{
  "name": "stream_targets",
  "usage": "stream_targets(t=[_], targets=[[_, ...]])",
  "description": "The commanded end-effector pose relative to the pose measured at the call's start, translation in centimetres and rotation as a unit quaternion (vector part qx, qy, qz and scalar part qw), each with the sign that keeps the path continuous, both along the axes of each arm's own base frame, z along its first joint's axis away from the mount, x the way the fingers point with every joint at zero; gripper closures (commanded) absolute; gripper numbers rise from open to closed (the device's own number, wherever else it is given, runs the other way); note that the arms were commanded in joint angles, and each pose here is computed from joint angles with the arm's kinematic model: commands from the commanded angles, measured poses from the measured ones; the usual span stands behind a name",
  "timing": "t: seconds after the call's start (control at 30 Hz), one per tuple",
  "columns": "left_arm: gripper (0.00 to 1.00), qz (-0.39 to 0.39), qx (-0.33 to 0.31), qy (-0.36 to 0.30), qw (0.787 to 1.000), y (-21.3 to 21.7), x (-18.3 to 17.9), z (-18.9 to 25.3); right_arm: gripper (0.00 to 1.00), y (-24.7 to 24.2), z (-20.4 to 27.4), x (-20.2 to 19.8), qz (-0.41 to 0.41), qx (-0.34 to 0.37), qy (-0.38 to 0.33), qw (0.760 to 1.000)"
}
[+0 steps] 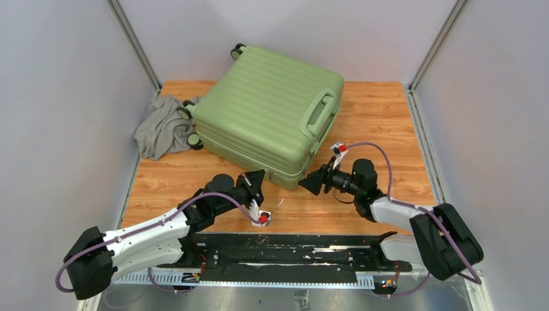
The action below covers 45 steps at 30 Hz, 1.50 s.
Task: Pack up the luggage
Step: Zip the luggage at the center of the board.
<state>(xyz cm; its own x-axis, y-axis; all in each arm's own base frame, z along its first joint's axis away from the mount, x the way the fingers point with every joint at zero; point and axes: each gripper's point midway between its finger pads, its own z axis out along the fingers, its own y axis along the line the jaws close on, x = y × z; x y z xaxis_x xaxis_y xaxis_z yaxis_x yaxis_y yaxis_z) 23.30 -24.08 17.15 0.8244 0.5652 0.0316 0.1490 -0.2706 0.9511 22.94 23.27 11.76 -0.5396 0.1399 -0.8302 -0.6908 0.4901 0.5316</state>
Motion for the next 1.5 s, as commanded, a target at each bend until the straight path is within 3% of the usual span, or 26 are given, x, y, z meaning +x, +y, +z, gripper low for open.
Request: stream_targets(t=[0.0, 0.27, 0.47, 0.53, 0.97, 1.23, 1.4, 1.47], targets=[[0.98, -0.018, 0.004, 0.014, 1.000, -0.3, -0.6, -1.2, 0.34, 1.5, 3.0, 1.3, 0.041, 0.045, -0.049, 0.997], [0.98, -0.051, 0.019, 0.002, 0.998, -0.9, -1.3, -1.9, 0.58, 2.2, 3.4, 1.9, 0.049, 0.082, -0.051, 0.994], [1.00, -0.042, 0.021, 0.011, 0.999, -1.4, -0.6, -2.7, 0.93, 1.9, 3.5, 1.6, 0.045, 0.084, -0.052, 0.994], [1.00, -0.040, 0.024, 0.012, 0.999, -1.5, -0.4, -3.0, 1.00, 1.8, 3.7, 1.4, 0.042, 0.085, -0.055, 0.994], [1.00, -0.028, 0.014, -0.006, 0.999, -3.0, 1.5, -2.7, 1.00, 1.6, 3.5, -0.7, 0.051, 0.074, -0.051, 0.995], [1.00, -0.042, 0.018, -0.011, 0.999, -4.6, 2.7, -2.0, 1.00, 6.7, 5.0, -7.3, 0.157, 0.113, -0.007, 0.981], [1.00, -0.043, 0.016, -0.019, 0.999, -4.5, 2.6, -1.5, 0.97, 3.8, 1.4, -4.2, 0.053, 0.069, 0.049, 0.995], [1.00, -0.040, 0.014, -0.023, 0.999, -4.1, 2.4, -1.3, 0.80, 1.8, -0.2, -2.5, -0.010, 0.026, 0.070, 0.997]])
